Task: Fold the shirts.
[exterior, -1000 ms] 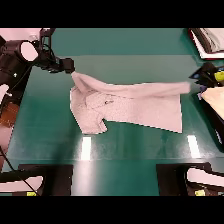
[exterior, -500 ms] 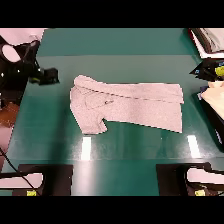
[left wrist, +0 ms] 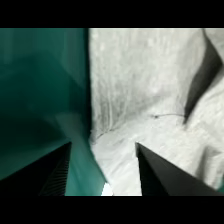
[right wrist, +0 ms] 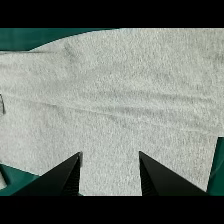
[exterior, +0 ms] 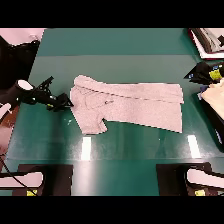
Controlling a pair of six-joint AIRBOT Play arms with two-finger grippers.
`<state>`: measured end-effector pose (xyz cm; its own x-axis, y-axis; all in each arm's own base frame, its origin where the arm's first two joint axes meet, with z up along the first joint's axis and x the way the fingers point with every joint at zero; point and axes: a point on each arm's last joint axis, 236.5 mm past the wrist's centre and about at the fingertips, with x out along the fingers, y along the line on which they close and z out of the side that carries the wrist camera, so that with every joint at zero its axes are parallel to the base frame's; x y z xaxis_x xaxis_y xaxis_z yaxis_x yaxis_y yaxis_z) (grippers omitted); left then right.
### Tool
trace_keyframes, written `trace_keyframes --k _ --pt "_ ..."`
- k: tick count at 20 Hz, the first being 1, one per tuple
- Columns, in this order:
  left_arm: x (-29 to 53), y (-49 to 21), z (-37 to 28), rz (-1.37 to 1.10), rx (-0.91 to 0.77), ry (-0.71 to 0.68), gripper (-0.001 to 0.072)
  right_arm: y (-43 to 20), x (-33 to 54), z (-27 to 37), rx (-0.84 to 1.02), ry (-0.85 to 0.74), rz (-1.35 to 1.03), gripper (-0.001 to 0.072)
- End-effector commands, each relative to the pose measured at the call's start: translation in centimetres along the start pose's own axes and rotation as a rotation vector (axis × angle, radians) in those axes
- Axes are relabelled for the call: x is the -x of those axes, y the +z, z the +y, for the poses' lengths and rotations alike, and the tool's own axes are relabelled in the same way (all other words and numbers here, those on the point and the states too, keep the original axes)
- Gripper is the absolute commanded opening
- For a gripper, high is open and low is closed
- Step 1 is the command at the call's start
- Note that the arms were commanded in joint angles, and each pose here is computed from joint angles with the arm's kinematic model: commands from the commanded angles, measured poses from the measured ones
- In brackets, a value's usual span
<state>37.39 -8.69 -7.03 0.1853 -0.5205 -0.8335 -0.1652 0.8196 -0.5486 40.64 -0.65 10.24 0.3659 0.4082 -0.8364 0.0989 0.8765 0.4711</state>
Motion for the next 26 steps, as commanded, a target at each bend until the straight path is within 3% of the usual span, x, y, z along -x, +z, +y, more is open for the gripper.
trace_keyframes --k 1,4,5,6,7,10,17,21,26 --pt "-1.3 -0.1 0.0 -0.035 0.045 -0.034 0.0504 -0.5 -0.1 0.2 0.004 0.003 0.015 0.0408" --pt "-2.1 -0.4 -1.1 -0.031 0.015 -0.033 0.0494 -1.1 -0.1 0.3 0.006 0.007 0.043 0.0408" --pt "-2.3 -0.7 -1.5 -0.024 0.004 -0.034 0.0431 -1.5 -0.1 0.3 0.009 0.008 0.059 0.0408" --pt "-2.4 -0.9 -1.7 -0.017 -0.002 -0.036 0.0117 -1.9 0.0 0.3 0.019 0.01 0.076 0.0408" --pt "-2.4 -1.1 -2.0 -0.009 0.005 -0.049 0.0022 -2.4 0.1 0.1 0.027 0.011 0.098 0.0408" --pt "-0.8 -2.0 -2.8 0.01 -0.04 -0.057 0.0021 -3.7 0.6 -0.6 0.01 0.007 0.148 0.0408" --pt "8.1 -3.0 -4.2 -0.138 -0.323 0.093 0.0022 -10.4 0.2 -5.1 -0.157 -0.001 0.188 0.0408" --pt "9.1 -3.2 -4.9 -0.163 -0.336 0.087 0.0022 -18.0 -2.9 -9.8 -0.338 -0.053 0.217 0.0408" --pt "9.1 -3.3 -5.0 -0.161 -0.329 0.082 0.0022 -24.2 -7.2 -10.9 -0.41 -0.02 0.311 0.0408"
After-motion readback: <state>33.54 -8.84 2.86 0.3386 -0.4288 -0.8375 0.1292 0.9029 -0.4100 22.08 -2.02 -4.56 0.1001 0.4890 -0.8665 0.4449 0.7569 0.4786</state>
